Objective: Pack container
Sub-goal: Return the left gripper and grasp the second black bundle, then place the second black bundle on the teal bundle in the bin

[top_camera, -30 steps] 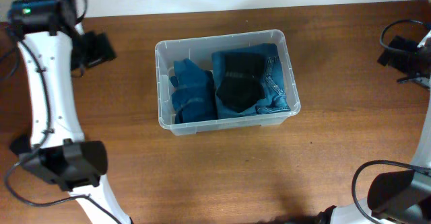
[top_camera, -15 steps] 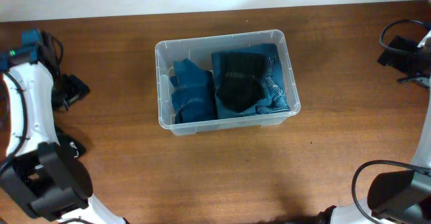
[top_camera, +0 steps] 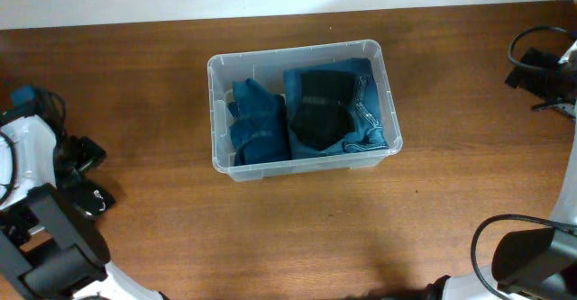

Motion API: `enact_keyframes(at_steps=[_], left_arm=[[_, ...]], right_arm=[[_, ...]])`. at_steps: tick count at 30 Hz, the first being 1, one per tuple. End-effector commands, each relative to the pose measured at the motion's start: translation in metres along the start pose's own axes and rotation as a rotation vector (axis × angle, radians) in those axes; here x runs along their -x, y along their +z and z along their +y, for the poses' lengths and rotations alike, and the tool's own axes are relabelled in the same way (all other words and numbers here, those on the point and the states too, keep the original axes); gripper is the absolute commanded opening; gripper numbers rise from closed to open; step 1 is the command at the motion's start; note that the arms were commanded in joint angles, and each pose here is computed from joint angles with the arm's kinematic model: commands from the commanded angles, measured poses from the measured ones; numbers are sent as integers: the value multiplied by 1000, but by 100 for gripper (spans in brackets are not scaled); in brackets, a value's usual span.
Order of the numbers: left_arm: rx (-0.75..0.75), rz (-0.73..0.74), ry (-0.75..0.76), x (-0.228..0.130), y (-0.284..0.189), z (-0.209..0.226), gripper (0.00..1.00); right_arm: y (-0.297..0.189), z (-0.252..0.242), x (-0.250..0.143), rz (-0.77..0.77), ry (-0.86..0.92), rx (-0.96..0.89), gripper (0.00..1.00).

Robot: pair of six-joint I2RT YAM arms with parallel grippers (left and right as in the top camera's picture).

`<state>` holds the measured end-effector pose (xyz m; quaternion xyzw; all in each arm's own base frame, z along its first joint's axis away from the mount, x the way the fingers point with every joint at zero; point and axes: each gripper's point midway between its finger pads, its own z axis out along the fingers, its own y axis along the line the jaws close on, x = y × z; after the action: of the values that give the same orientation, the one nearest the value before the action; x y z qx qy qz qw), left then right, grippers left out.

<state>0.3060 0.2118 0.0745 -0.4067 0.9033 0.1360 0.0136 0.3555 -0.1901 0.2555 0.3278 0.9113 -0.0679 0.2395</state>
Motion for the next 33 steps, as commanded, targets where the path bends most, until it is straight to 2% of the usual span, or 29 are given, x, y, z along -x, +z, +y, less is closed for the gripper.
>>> enact_keyframes(at_steps=[1,5,7,8,11,13,17,18,19,25,28,33], left_arm=[[19,19,12,-6,18,16,100],[-34,19,32,-8,32,10,99],[-40,21,32,-9,33,9,91],[-40,21,32,-9,33,9,81],[-61,21,32,-10,36,4,64],[-81,24,32,-13,40,0,56],[-81,42,35,-23,51,-1,21],[-80,46,36,-25,52,-1,15],[-84,48,35,-26,53,-2,2],[-243,66,38,-22,34,-29,1],[-332,40,65,-10,3,-48,0],[-420,-78,192,10,-81,-79,0]], right_arm=[[-1,-2,3,-9,6,-8,98],[-1,-2,3,-9,6,-8,98],[-1,-2,3,-9,6,-8,98],[-1,-2,3,-9,6,-8,98],[-1,-2,3,-9,6,-8,98],[-1,-2,3,-9,6,-8,98],[-1,-2,3,-9,6,-8,98],[-1,-2,3,-9,6,-8,99],[-1,-2,3,-9,6,-8,98],[-1,-2,3,-9,6,-8,98],[-1,-2,3,-9,6,-8,98],[-1,-2,3,-9,6,-8,98]])
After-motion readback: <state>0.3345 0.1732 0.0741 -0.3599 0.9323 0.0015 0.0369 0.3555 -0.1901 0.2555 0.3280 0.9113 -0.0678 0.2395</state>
